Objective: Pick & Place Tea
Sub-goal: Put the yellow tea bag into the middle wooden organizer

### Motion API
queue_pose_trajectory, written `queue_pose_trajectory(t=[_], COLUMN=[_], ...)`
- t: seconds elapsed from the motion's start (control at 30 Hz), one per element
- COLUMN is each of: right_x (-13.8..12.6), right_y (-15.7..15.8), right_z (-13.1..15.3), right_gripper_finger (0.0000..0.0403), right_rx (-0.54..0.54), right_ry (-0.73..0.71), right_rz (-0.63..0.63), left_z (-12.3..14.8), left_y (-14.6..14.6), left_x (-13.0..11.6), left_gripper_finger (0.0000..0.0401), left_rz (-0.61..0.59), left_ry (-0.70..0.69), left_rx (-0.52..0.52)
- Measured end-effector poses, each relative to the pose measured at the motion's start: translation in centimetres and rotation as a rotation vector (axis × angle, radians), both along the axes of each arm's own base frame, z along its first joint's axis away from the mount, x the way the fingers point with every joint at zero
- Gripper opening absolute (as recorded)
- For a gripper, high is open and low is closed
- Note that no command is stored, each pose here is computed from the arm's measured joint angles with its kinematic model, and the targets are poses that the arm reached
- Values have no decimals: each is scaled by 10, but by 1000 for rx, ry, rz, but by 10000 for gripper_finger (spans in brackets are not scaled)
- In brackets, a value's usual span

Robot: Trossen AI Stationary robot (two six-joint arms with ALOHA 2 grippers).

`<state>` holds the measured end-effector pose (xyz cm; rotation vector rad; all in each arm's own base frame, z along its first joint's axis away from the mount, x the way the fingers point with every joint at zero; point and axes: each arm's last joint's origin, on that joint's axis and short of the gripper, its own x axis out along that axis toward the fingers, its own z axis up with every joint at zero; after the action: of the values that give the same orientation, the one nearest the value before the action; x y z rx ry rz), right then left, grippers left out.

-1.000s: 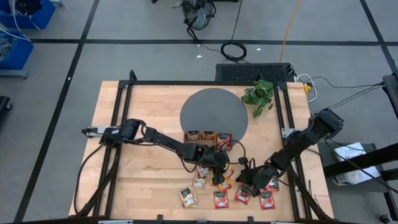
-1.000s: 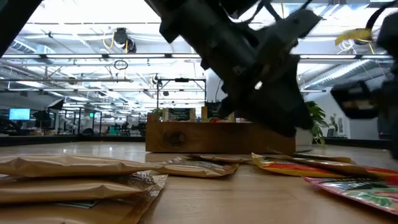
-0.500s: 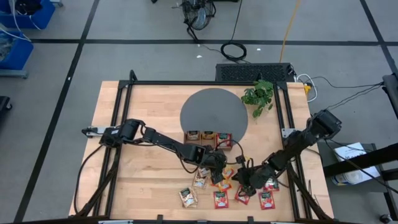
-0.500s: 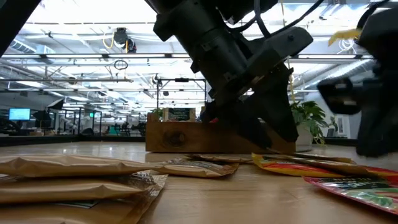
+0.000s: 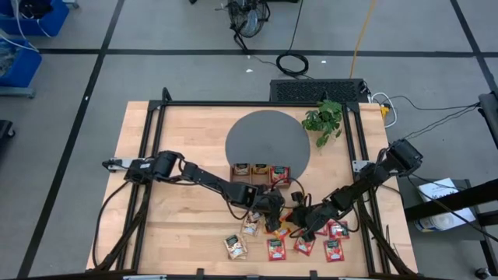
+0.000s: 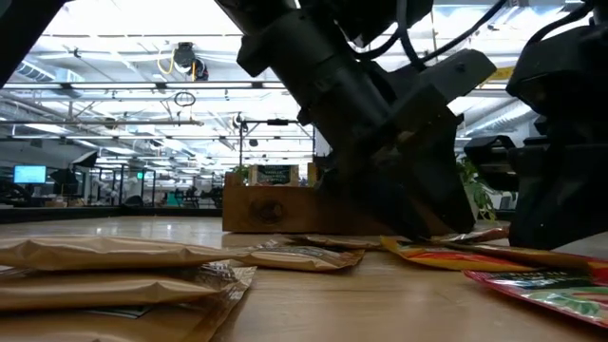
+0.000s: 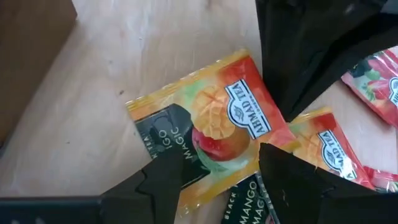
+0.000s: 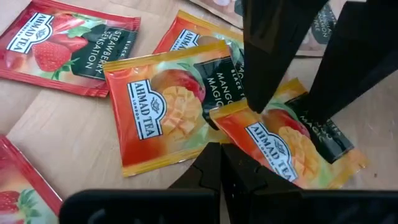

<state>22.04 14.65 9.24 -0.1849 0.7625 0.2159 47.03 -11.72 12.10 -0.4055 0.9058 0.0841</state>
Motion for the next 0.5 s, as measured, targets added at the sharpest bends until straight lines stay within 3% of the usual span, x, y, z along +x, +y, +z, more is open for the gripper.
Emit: queue_pose_trajectory(t=[0.17, 0.4, 0.5], right_x=[-1, -13, -14], right_y=[3, 24, 30], right_z=[1, 22, 35], right_gripper_finger=[0, 0, 0], right_rx=[16, 87, 12], right_ry=[-6, -32, -144], right_rz=[10, 158, 142], left_z=[-4, -5, -5], left_y=[3, 4, 5], left_x=[1, 2, 2], left_gripper_finger=[214, 214, 214], left_rz=[6, 6, 6], left_ry=[4, 7, 8], left_rx=[-6, 0, 1])
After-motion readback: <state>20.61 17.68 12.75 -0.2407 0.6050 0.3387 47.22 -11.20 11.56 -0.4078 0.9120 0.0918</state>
